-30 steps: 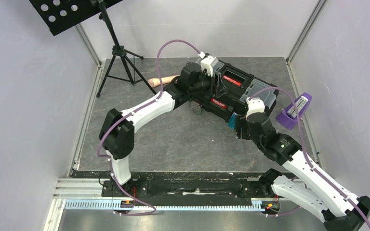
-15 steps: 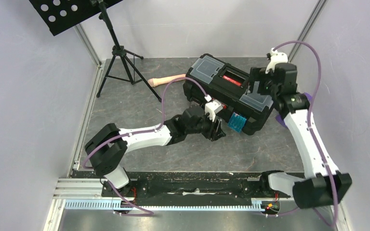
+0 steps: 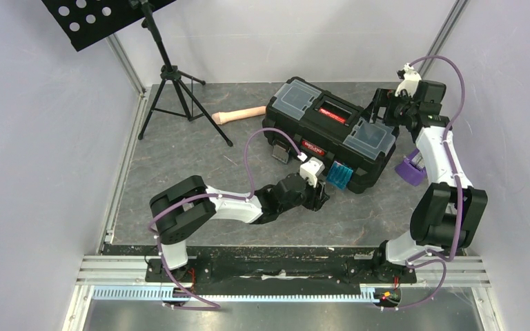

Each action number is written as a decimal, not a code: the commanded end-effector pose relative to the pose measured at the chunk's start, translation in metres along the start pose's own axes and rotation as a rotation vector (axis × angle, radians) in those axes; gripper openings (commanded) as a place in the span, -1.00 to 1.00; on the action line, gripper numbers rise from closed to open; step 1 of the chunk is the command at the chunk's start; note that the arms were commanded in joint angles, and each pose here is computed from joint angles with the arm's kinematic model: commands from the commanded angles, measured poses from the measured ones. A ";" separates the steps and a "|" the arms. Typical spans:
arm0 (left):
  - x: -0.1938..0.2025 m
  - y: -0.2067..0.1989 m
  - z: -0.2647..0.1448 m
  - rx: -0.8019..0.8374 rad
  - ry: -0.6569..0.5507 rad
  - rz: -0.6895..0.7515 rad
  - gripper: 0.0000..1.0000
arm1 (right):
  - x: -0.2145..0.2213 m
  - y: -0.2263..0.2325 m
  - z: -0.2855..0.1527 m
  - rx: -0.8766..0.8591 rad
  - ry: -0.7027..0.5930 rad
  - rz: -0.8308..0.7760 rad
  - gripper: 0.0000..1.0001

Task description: Pack the tool kit

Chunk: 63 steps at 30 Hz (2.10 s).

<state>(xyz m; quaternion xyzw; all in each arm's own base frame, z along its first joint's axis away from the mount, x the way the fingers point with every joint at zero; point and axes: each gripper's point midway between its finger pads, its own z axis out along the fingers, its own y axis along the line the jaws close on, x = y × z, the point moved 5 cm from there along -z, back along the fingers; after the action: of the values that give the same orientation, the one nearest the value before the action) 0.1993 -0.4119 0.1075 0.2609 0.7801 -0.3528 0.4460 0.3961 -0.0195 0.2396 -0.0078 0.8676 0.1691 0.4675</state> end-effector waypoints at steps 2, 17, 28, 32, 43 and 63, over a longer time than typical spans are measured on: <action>-0.027 0.000 0.003 -0.055 -0.157 -0.094 0.11 | 0.017 0.022 -0.001 -0.156 0.016 0.002 0.81; -0.032 -0.008 0.009 -0.009 -0.217 -0.061 0.17 | 0.073 0.032 -0.007 -0.117 0.105 0.116 0.65; -0.015 0.003 0.030 -0.064 -0.163 0.031 0.04 | 0.110 0.043 -0.008 -0.109 0.185 0.148 0.56; -0.003 0.010 0.035 -0.087 -0.152 0.051 -0.01 | 0.147 0.048 -0.011 -0.112 0.284 0.165 0.52; -0.013 0.009 0.036 -0.069 -0.188 0.058 -0.05 | 0.211 0.054 -0.018 -0.063 0.411 0.199 0.45; -0.049 0.020 -0.054 -0.030 -0.252 -0.625 0.27 | 0.201 0.062 -0.020 -0.052 0.346 0.261 0.44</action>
<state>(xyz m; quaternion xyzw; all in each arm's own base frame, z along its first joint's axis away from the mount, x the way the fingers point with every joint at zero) 0.2071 -0.3416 0.1277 0.0746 0.7957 -0.3838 0.4626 0.3557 0.0234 0.2228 -0.0282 0.7911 0.1438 0.5938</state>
